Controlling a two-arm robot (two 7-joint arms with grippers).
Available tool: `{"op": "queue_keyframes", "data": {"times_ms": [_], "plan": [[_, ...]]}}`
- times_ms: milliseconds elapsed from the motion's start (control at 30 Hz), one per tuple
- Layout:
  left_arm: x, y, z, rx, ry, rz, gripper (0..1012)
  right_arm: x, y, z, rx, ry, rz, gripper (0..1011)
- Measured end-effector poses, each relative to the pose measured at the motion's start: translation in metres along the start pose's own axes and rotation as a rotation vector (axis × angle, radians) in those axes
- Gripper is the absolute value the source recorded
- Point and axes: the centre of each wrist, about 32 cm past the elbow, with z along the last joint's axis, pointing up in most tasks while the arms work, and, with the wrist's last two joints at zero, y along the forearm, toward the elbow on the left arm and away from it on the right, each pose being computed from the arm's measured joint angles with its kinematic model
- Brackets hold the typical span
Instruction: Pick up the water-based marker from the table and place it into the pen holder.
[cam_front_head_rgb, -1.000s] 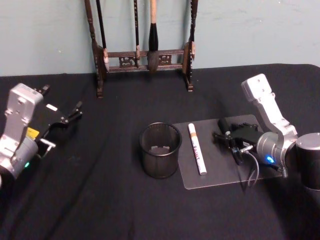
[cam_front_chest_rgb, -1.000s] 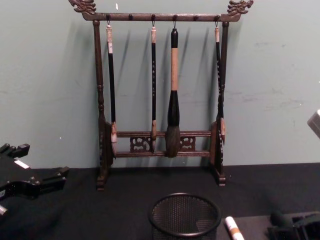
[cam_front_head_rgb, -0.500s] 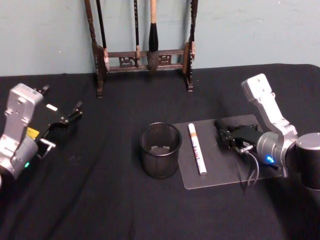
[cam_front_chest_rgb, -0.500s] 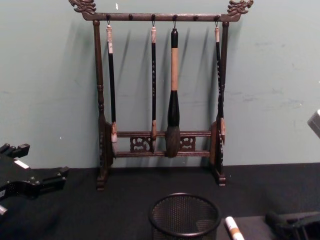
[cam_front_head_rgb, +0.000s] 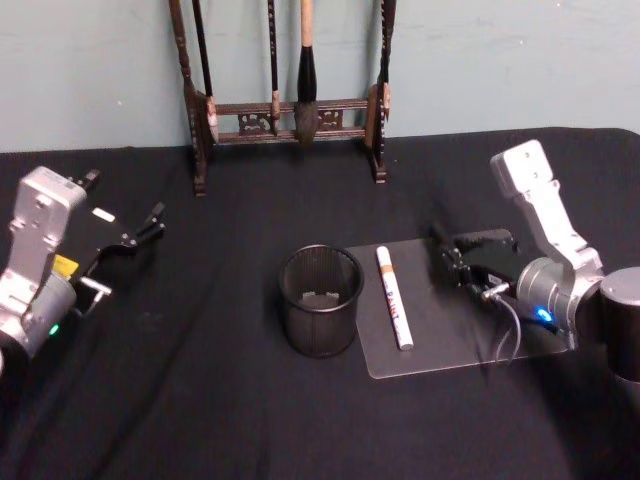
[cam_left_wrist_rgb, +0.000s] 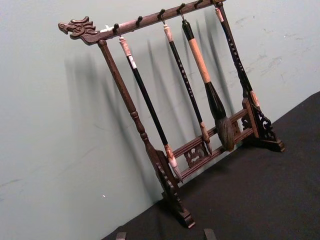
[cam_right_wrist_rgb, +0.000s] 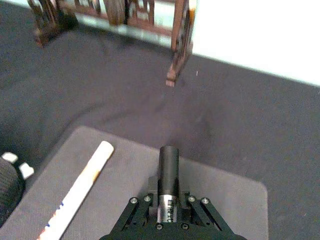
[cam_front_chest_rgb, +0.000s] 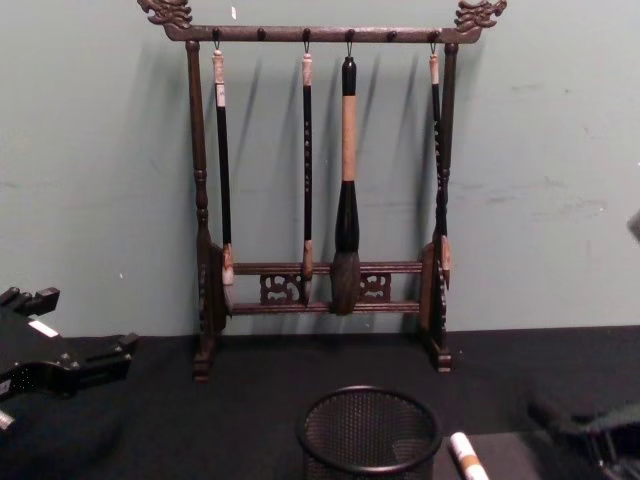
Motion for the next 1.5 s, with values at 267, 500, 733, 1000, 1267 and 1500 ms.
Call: {"op": "queue_keyframes", "data": {"times_ms": [267, 500, 733, 1000, 1267, 1500], "plan": [[0.0, 0.0, 0.0, 0.0, 0.0, 0.0, 1001, 0.002, -0.014, -0.003, 0.195, -0.044, 0.021, 239], [0.0, 0.0, 0.0, 0.0, 0.0, 0.0, 1001, 0.007, -0.024, -0.011, 0.428, -0.095, 0.09, 239], [0.0, 0.0, 0.0, 0.0, 0.0, 0.0, 1001, 0.009, -0.024, -0.019, 0.598, -0.113, 0.175, 239], [0.0, 0.0, 0.0, 0.0, 0.0, 0.0, 1001, 0.003, -0.01, -0.022, 0.732, -0.095, 0.298, 239], [0.0, 0.0, 0.0, 0.0, 0.0, 0.0, 1001, -0.006, 0.005, -0.02, 0.77, -0.072, 0.403, 239], [0.0, 0.0, 0.0, 0.0, 0.0, 0.0, 1001, -0.017, 0.019, -0.018, 0.772, -0.046, 0.501, 239]]}}
